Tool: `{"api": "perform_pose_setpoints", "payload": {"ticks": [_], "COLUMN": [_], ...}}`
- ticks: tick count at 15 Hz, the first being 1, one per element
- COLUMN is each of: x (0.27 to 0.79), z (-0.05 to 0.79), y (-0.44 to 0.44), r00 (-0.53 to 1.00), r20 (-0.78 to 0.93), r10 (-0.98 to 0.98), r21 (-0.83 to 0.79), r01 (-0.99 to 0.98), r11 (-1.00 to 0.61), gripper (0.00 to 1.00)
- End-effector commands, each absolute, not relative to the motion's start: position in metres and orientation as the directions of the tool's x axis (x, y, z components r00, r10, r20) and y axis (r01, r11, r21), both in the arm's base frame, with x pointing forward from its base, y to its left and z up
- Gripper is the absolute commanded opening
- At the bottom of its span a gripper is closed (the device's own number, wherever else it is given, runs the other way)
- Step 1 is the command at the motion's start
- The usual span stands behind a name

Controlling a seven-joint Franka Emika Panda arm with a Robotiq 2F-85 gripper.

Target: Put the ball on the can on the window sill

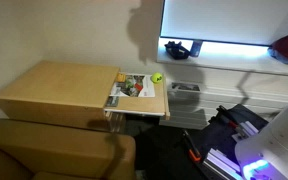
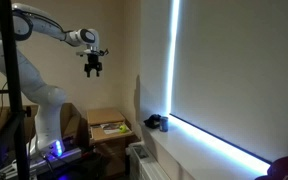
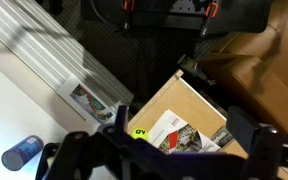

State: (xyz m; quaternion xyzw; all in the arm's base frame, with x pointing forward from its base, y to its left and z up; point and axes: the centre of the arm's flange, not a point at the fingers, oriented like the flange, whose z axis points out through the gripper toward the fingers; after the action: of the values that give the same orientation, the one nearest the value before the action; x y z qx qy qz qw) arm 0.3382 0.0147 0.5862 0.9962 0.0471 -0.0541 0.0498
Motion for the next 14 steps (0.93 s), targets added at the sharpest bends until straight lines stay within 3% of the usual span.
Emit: {"api": "perform_pose_setpoints", "payload": {"ticks": [1,4,9,11,14], "x": [0.338,0.340,0.352,0.358,0.349], "z": [0.586,0.491,0.370,0.340,0.354], "y": [0.015,0.016,0.014,0.005,0.010], "r00": [0.990,0.995,0.999,0.993,0.997], "r20": [-0.113,-0.038,0.023,0.020,-0.022], "r10": [0.088,0.092,-0.038,-0.114,-0.075], "r21": [0.094,0.011,0.056,0.063,0.041], "r01": [0.099,0.093,-0.039,-0.115,-0.074], "r11": [-0.991,-0.996,-0.998,-0.991,-0.996], "gripper": [1.00,1.00,1.00,1.00,1.00]}}
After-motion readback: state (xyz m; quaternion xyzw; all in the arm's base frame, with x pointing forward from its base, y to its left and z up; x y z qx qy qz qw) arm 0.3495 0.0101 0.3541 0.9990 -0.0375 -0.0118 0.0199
